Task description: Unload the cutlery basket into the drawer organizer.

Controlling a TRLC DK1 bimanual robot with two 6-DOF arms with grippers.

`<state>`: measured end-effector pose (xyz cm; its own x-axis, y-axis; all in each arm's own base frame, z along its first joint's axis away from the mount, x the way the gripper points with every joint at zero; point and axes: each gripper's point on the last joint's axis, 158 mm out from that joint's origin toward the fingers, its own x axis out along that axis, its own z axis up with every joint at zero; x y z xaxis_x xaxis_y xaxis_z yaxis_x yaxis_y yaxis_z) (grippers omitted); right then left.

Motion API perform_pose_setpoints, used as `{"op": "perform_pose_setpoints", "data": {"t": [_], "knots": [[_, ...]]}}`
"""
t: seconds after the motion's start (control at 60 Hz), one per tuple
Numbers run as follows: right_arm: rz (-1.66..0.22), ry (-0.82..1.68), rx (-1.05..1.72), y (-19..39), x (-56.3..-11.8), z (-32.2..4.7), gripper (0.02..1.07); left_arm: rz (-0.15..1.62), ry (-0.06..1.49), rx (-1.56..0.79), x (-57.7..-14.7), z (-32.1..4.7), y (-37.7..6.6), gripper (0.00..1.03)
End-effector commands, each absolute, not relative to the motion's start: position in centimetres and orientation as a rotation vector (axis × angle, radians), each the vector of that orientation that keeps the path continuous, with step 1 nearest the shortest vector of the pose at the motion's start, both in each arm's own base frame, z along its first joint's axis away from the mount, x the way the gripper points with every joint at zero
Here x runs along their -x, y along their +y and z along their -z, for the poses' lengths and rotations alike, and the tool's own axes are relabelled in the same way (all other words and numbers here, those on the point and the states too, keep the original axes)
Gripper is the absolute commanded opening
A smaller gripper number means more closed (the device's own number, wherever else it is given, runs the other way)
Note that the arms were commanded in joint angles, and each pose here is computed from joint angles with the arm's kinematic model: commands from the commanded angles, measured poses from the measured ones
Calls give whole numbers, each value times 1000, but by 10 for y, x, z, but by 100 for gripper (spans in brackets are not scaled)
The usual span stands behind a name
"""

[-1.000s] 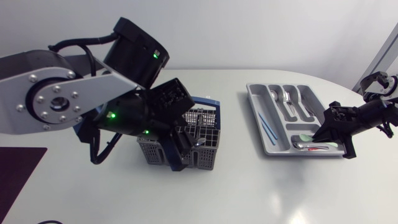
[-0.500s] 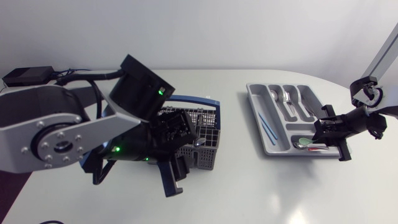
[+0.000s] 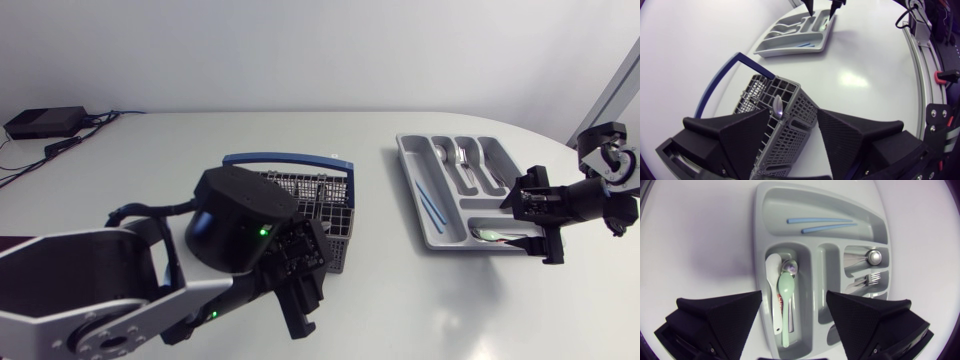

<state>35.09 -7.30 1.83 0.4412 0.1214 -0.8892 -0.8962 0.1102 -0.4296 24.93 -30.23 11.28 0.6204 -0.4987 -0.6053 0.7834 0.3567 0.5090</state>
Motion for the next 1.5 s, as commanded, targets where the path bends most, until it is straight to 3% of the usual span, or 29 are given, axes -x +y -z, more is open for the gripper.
{"op": "perform_pose_setpoints", "data": {"t": [0.0, 0.333, 0.767, 1.167, 1.483], "knots": [[-882, 779, 1174, -56, -336, -26, 103, 805, 342, -843, -249, -115, -300, 73], [-867, 698, 1033, -18, -294, -33, 103, 671, 235, -838, -259, -117, -298, 73], [-809, 683, 877, 26, -282, -43, 103, 640, 250, -879, -268, -103, -311, 69], [-838, 667, 894, 55, -266, -42, 103, 589, 241, -874, -283, -107, -319, 65], [-842, 654, 899, 58, -260, -42, 103, 571, 245, -868, -292, -104, -320, 46]]}}
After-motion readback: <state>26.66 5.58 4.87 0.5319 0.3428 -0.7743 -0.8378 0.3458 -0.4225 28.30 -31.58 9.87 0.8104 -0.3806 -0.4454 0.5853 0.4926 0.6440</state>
